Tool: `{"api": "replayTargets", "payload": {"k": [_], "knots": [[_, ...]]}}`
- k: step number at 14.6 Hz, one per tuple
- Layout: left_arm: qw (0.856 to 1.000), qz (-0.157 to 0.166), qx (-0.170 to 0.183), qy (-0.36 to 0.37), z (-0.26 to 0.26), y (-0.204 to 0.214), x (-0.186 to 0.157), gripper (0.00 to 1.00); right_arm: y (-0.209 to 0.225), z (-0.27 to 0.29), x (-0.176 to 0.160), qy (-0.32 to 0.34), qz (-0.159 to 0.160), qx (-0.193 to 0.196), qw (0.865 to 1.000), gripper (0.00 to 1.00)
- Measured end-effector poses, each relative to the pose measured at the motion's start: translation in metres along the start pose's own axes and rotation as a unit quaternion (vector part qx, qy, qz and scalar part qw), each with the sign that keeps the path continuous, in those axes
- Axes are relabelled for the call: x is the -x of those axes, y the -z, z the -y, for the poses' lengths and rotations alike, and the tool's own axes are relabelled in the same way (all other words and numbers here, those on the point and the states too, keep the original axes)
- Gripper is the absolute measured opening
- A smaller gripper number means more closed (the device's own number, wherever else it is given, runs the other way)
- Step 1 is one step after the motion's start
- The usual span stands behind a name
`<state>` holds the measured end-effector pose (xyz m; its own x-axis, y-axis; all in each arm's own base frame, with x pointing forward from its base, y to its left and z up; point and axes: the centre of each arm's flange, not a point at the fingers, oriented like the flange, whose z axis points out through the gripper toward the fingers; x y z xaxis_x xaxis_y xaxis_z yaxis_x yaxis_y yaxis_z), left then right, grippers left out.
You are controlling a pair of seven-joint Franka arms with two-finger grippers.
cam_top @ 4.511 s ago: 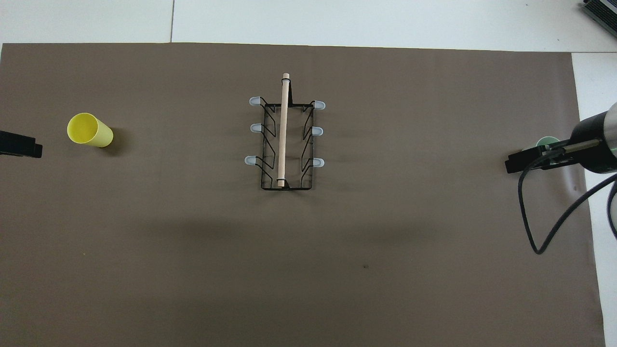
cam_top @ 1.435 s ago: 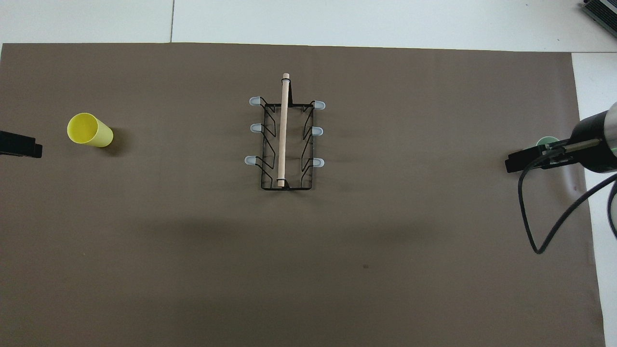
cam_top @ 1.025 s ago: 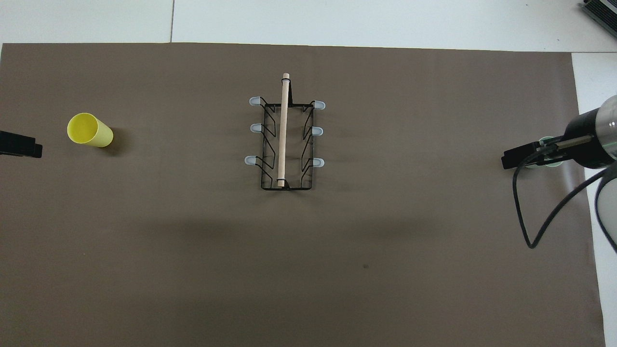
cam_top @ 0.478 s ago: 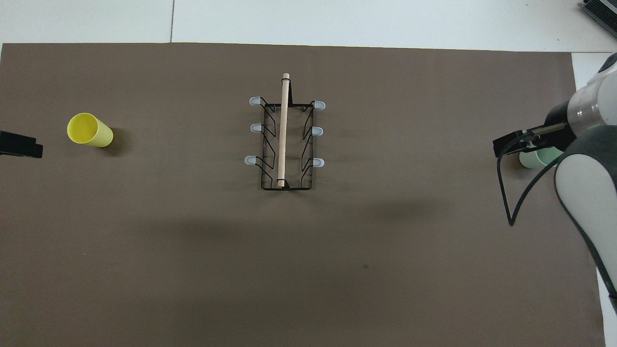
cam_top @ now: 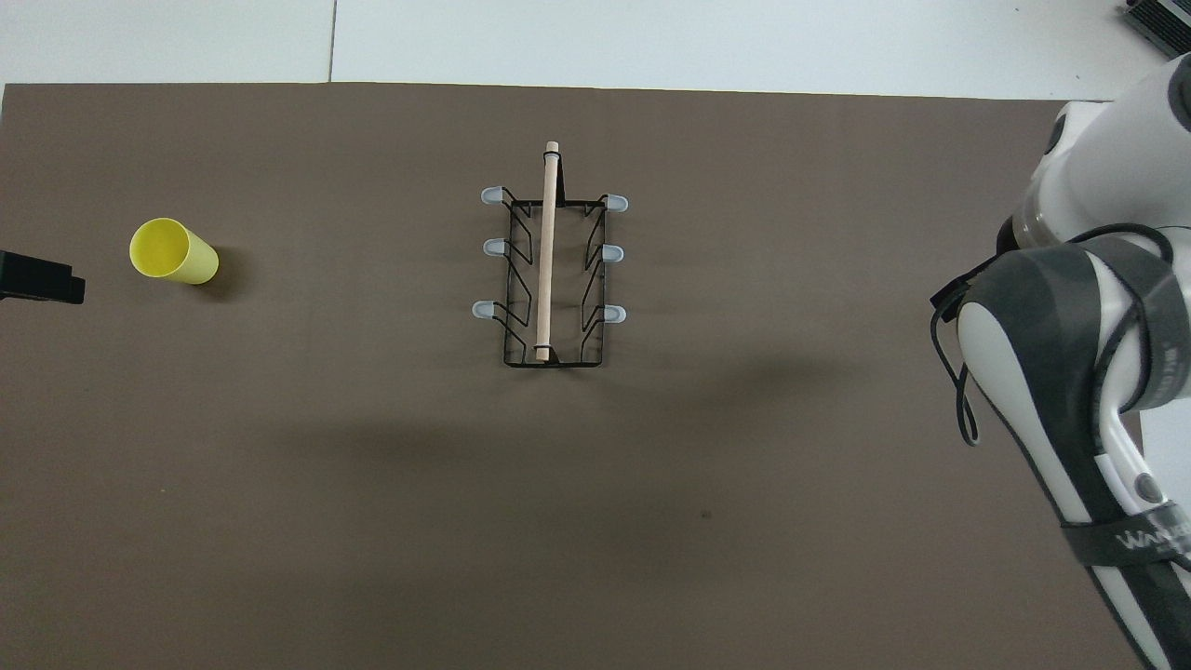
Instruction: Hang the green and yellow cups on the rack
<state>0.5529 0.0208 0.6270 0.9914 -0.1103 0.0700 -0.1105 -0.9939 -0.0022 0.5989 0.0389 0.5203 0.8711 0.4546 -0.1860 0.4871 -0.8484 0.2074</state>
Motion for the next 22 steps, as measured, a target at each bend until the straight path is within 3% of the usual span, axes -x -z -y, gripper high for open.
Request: {"api": "replayTargets", "payload": {"k": [2,5,9,11,15,19,22], "knots": [[1.0,0.008,0.012,0.006,0.002,-0.012,-0.006,1.0,-0.01,-0.003,0.002,0.057,0.026,0.032,0.998,1.0],[0.998,0.02,0.037,0.052,0.025,-0.034,-0.032,1.0,-0.023,0.007,0.0,0.146,0.071,0.086,0.983,1.0],[0.985,0.037,0.059,0.157,0.054,-0.07,-0.065,1.0,-0.039,0.022,-0.003,0.187,0.11,0.126,0.968,1.0],[0.965,0.047,0.077,0.247,0.062,-0.084,-0.075,1.0,-0.055,0.02,0.001,0.224,0.144,0.147,0.953,1.0],[0.903,0.059,0.105,0.413,0.087,-0.109,-0.088,1.0,-0.084,0.02,-0.002,0.365,0.188,0.201,0.889,1.0],[0.847,0.075,0.091,0.519,0.103,-0.153,-0.115,1.0,-0.132,0.038,-0.005,0.435,0.198,0.234,0.847,1.0],[0.817,0.071,0.091,0.565,0.134,-0.2,-0.128,1.0,-0.166,0.043,-0.006,0.473,0.213,0.247,0.818,1.0]]}}
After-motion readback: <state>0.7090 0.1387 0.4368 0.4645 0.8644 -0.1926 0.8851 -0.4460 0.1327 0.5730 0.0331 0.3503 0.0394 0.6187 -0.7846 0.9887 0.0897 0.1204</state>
